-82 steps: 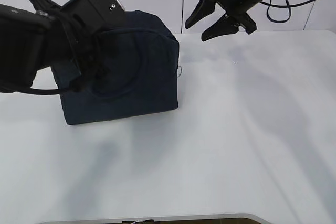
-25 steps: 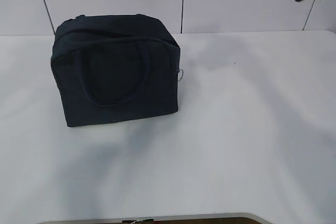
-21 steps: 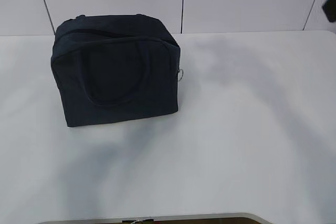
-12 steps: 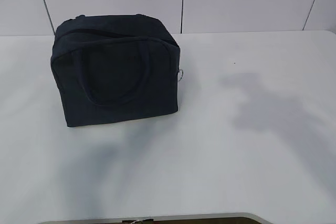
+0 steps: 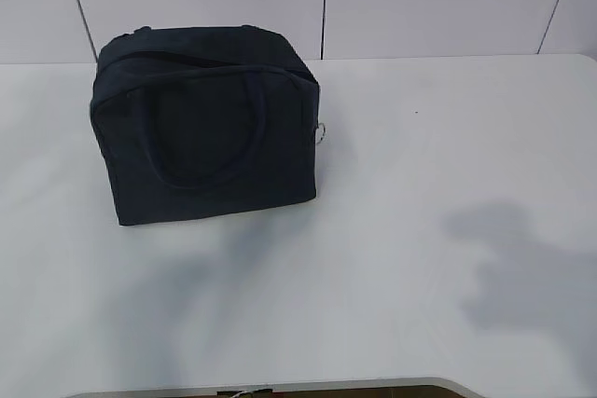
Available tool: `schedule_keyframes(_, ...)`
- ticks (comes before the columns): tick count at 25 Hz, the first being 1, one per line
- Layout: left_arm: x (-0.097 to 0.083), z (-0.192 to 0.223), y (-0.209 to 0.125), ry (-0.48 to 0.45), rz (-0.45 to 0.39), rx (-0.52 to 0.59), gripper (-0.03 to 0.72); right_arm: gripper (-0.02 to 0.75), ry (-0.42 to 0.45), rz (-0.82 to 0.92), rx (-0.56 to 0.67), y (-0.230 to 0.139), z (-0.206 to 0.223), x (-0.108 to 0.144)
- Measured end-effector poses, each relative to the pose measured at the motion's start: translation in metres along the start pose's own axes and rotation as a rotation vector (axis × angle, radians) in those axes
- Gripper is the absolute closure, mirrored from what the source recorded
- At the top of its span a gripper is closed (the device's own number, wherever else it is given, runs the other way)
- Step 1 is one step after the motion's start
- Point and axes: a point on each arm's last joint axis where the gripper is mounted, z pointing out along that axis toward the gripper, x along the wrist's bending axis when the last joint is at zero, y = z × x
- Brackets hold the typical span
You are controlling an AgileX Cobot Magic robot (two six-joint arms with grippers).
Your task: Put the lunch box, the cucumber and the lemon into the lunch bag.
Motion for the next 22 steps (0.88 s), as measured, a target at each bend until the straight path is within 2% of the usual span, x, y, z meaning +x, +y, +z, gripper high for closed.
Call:
schedule_keyframes(5, 0.000, 0.000, 0.000, 0.001, 0.000, 0.001, 0.291, 0.330, -0.036, 0.002, -0.064, -0.028, -0.011, 0.003)
schedule_keyframes(15, 0.000, 0.000, 0.000, 0.001, 0.000, 0.001, 0.291, 0.330, -0.049, 0.012, -0.095, -0.072, -0.014, 0.010)
schedule_keyframes(22, 0.000, 0.000, 0.000, 0.003, 0.000, 0.002, 0.291, 0.330, -0.102, 0.037, -0.115, -0.087, -0.017, 0.008)
